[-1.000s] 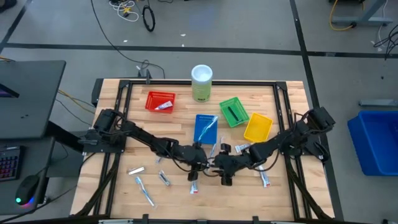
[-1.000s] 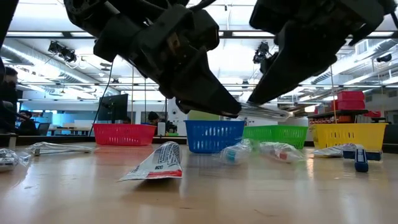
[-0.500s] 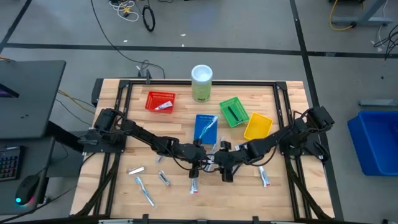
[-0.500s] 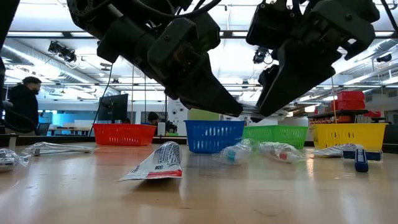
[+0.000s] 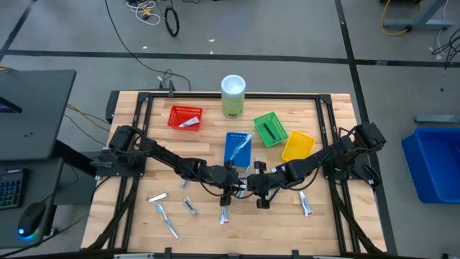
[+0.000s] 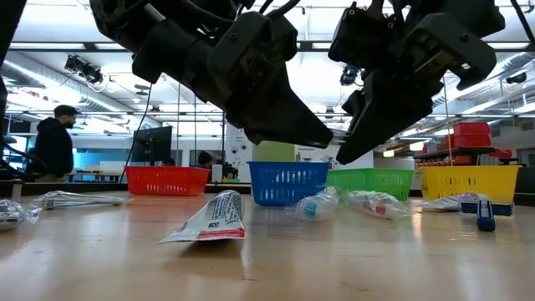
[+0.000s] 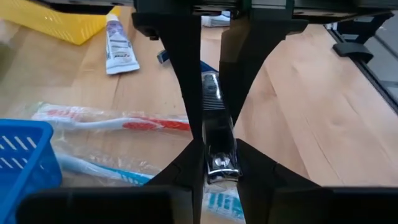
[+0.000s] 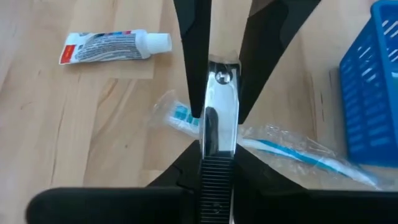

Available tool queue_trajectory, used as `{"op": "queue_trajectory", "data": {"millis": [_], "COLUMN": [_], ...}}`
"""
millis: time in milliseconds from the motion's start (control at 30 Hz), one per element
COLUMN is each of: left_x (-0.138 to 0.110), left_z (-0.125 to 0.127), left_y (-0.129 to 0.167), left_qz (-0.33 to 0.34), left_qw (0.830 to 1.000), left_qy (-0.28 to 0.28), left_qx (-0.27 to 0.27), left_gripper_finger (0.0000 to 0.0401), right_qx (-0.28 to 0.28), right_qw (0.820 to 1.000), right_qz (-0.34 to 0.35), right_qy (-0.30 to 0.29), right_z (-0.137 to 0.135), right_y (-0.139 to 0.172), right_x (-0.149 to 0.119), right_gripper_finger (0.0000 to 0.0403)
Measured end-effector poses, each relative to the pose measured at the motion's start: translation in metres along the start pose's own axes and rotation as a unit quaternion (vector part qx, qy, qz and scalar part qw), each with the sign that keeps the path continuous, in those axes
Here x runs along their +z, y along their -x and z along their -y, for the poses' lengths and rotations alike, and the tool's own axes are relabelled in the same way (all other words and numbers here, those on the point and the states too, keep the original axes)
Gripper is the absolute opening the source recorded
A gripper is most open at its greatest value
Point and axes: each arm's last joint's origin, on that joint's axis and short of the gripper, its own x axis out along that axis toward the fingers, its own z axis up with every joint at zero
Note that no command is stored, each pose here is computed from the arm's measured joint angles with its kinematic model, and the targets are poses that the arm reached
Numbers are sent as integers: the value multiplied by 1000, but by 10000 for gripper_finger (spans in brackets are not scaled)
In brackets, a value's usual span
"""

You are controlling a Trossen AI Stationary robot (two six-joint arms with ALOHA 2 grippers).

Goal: Pick & Place Travel size toiletries
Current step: Put the silver nail cutter into the yellow bin

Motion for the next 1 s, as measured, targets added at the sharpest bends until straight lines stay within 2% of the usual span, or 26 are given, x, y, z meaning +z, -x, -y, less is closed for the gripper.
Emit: {"op": "queue_trajectory", "data": {"millis": [167,367,467,600,833,1000], "left_x": [0,7,21,46,92,104], "left_z": [0,-1,-3,-8,-7,-11], "left_y": [0,5,19,59,146,187], "left_qz": [1,15,12,-13,51,79], "left_qw": [1000,1000,1000,999,997,993], "left_qy": [7,10,10,12,-23,-28], "left_qx": [-3,25,19,28,43,83], "left_gripper_finger": [105,150,161,161,142,133], "right_qx": [0,-11,-14,-24,-144,-257], "right_qw": [1000,999,998,997,979,939], "right_qz": [-10,-50,-56,-47,-86,-136], "right_qy": [10,-18,-31,-56,-119,-184], "right_z": [0,3,6,12,35,55], "right_y": [0,10,27,65,128,150], "right_x": [-2,-8,-7,-4,-26,-45], "right_gripper_finger": [50,50,50,50,59,55]}}
